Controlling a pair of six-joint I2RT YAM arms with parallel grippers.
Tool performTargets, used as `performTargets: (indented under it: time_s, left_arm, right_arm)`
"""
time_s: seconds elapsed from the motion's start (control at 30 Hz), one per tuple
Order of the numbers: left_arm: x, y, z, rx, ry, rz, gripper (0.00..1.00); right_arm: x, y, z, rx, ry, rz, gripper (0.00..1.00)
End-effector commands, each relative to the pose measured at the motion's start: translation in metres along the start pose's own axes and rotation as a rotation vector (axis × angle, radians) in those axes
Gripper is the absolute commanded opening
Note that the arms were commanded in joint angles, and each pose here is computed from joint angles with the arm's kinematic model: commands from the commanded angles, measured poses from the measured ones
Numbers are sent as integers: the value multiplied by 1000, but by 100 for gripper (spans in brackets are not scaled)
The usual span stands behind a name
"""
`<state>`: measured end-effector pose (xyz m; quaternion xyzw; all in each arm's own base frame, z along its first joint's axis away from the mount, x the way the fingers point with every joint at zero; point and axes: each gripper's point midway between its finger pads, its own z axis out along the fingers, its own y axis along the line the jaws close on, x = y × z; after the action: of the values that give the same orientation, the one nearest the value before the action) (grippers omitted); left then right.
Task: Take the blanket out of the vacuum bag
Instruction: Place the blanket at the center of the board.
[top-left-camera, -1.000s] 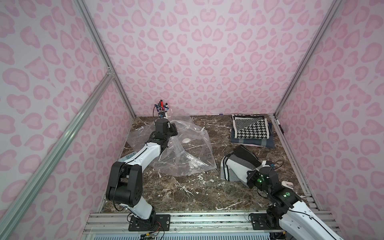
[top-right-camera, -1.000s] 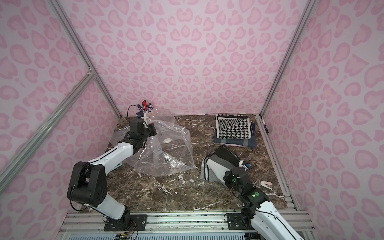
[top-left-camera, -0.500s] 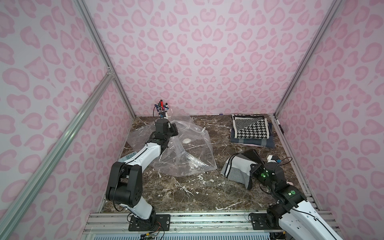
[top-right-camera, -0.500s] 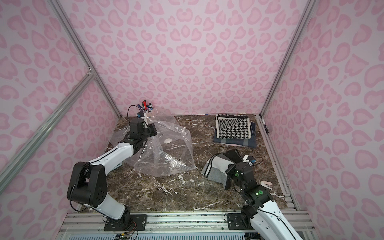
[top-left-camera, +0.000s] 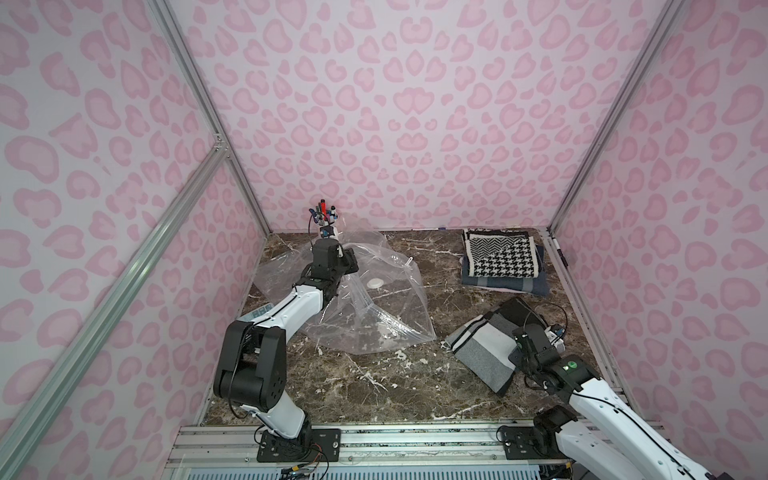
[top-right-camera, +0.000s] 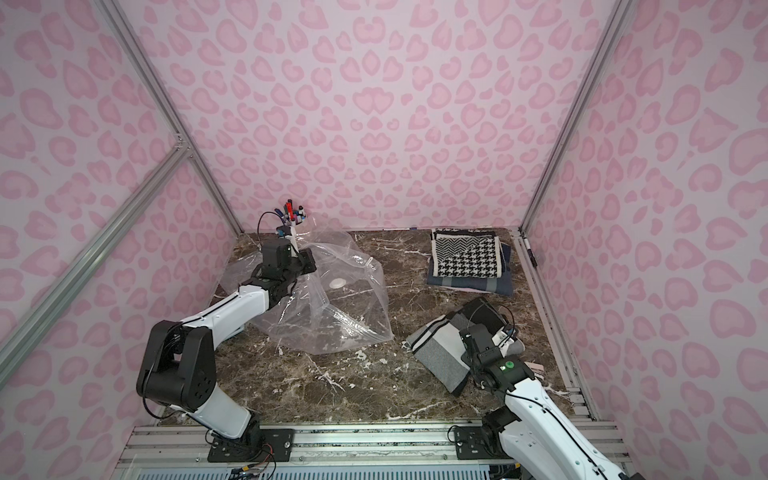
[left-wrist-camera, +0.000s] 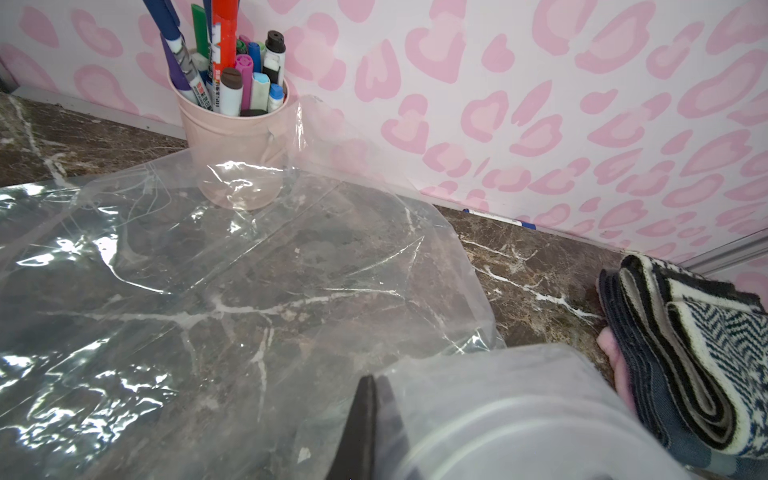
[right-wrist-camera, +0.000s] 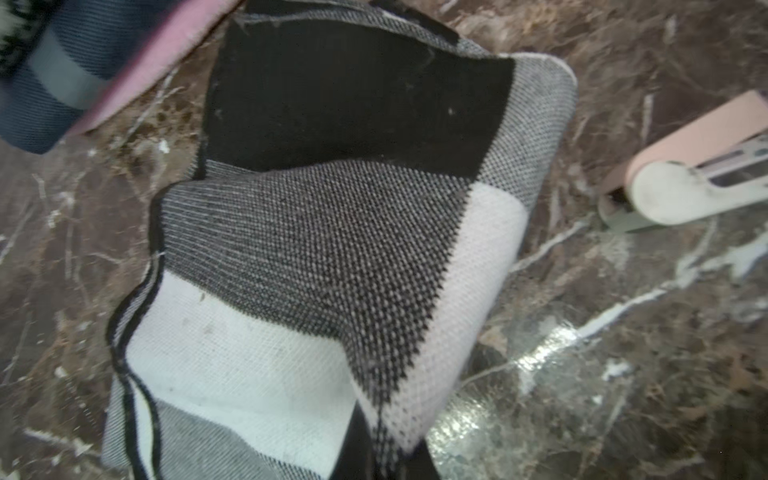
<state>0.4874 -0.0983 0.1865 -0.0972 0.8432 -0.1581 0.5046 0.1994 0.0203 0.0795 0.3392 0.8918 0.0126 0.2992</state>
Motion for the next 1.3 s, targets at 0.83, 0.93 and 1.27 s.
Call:
performTargets:
  time_s: [0.83, 0.93, 1.27]
  left_arm:
    - [10, -8, 9, 63, 3, -38, 4]
    - [11, -8, 7, 63, 5, -38, 4]
    - [12, 16, 2, 28, 16, -44, 4]
  right_arm:
    - [10, 38, -35, 236, -25, -330, 84]
    - [24, 46, -45, 242, -7, -414, 84]
    - [82, 85, -36, 178, 99, -864, 87]
